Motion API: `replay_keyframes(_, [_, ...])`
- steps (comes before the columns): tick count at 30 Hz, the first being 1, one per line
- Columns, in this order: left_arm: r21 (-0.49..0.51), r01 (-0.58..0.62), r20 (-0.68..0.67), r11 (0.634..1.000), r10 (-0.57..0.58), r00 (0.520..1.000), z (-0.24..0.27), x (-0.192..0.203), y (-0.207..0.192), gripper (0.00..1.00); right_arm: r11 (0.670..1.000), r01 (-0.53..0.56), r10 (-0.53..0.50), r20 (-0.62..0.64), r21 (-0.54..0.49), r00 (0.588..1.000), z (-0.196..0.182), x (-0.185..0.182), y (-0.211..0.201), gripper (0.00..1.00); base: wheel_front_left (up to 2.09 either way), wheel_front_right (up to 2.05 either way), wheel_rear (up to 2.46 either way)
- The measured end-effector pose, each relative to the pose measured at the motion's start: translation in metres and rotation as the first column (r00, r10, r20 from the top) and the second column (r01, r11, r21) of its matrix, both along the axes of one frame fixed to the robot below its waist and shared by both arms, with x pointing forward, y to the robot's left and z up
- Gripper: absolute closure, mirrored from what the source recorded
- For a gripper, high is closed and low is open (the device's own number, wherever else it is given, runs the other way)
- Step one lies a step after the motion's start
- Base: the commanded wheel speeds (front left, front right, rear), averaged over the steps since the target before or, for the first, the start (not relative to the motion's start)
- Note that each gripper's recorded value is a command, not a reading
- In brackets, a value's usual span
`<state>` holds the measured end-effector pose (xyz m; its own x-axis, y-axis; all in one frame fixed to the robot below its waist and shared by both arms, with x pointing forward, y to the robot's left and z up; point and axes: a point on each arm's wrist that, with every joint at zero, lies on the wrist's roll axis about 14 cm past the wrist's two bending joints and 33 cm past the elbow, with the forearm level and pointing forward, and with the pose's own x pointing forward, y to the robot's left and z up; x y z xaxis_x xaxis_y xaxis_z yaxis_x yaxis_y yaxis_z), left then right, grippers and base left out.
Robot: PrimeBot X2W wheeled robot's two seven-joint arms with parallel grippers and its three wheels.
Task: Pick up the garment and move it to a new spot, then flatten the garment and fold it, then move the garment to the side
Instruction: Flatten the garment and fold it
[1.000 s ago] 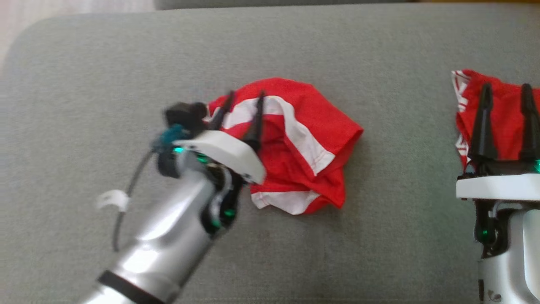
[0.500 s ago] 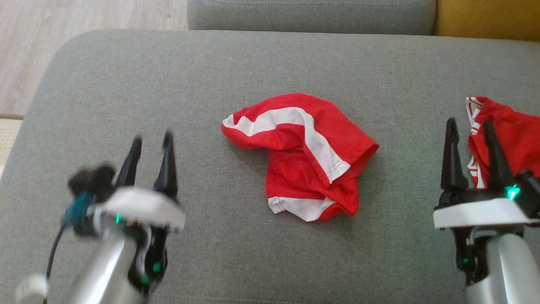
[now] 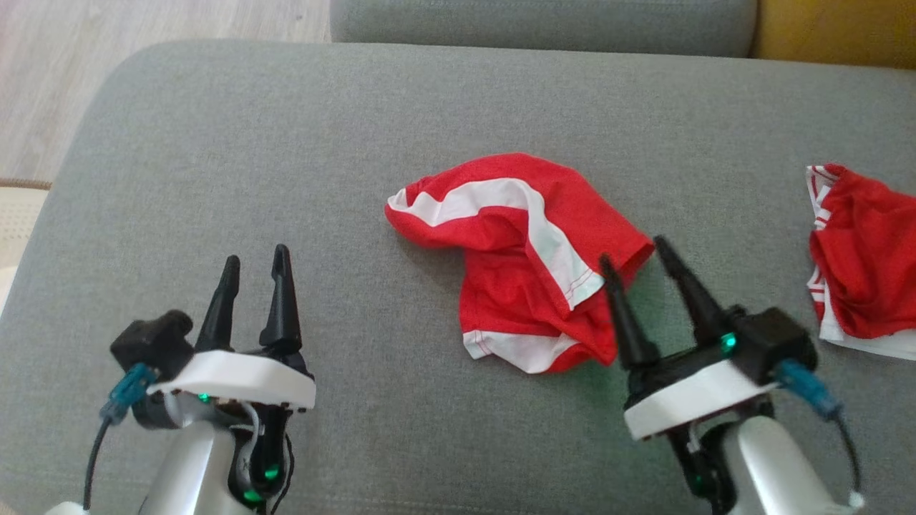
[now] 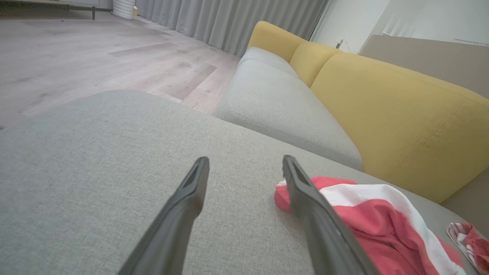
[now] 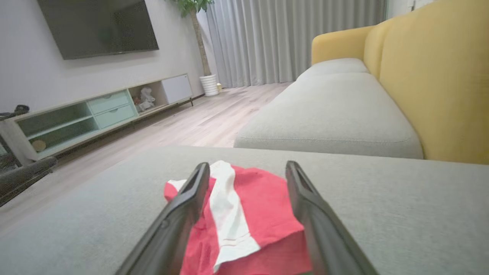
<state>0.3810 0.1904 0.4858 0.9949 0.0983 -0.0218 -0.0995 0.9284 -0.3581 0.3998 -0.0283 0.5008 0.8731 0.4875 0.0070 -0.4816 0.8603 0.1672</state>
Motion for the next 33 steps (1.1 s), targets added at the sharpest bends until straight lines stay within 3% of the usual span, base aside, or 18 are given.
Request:
replay_keyframes(8, [-0.010,0.018,-0.038,1.000,-0.018,0.999,-0.016,0.002,-0.004,0.00,0.989,-0.092,0.077,-0.128,-0.113,0.989,-0.050,-0.008,0.014,0.00,0.00,0.00,0.00])
replay_keyframes(23, [-0.006,-0.020,-0.069,1.000,0.019,0.997,-0.026,-0.001,0.011,0.00,0.977,-0.162,0.136,-0.175,-0.142,0.975,-0.072,0.005,0.035,0.00,0.00,0.00,0.00])
replay_keyframes(24, [-0.006,-0.021,-0.070,1.000,0.021,0.997,-0.026,-0.001,0.011,0.00,0.976,-0.163,0.137,-0.178,-0.142,0.974,-0.073,0.005,0.036,0.04,0.00,0.00,0.00])
replay_keyframes(25, [-0.006,-0.022,-0.070,1.000,0.021,0.997,-0.026,-0.001,0.011,0.00,0.976,-0.164,0.137,-0.180,-0.143,0.974,-0.073,0.005,0.036,0.28,0.00,0.00,0.00])
replay_keyframes(26, [-0.007,-0.022,-0.070,1.000,0.021,0.997,-0.026,-0.001,0.011,0.00,0.976,-0.164,0.136,-0.182,-0.143,0.974,-0.074,0.005,0.035,0.64,0.00,0.00,0.00])
replay_keyframes(27, [-0.007,-0.021,-0.071,1.000,0.021,0.997,-0.026,0.000,0.011,0.00,0.976,-0.163,0.136,-0.184,-0.144,0.974,-0.074,0.005,0.035,0.83,0.00,0.00,0.00])
replay_keyframes(28, [-0.007,-0.021,-0.071,1.000,0.021,0.997,-0.026,0.000,0.011,0.00,0.976,-0.162,0.134,-0.185,-0.145,0.974,-0.075,0.005,0.034,0.92,0.00,0.00,0.00])
replay_keyframes(30, [-0.008,-0.017,-0.069,1.000,0.017,0.997,-0.026,0.001,0.009,0.00,0.977,-0.156,0.128,-0.184,-0.147,0.974,-0.075,0.005,0.032,1.00,0.00,0.00,0.00])
replay_keyframes(33, [-0.010,-0.008,-0.064,1.000,0.008,0.998,-0.025,0.003,0.006,0.00,0.979,-0.144,0.117,-0.179,-0.147,0.977,-0.072,0.005,0.029,1.00,0.00,0.00,0.00])
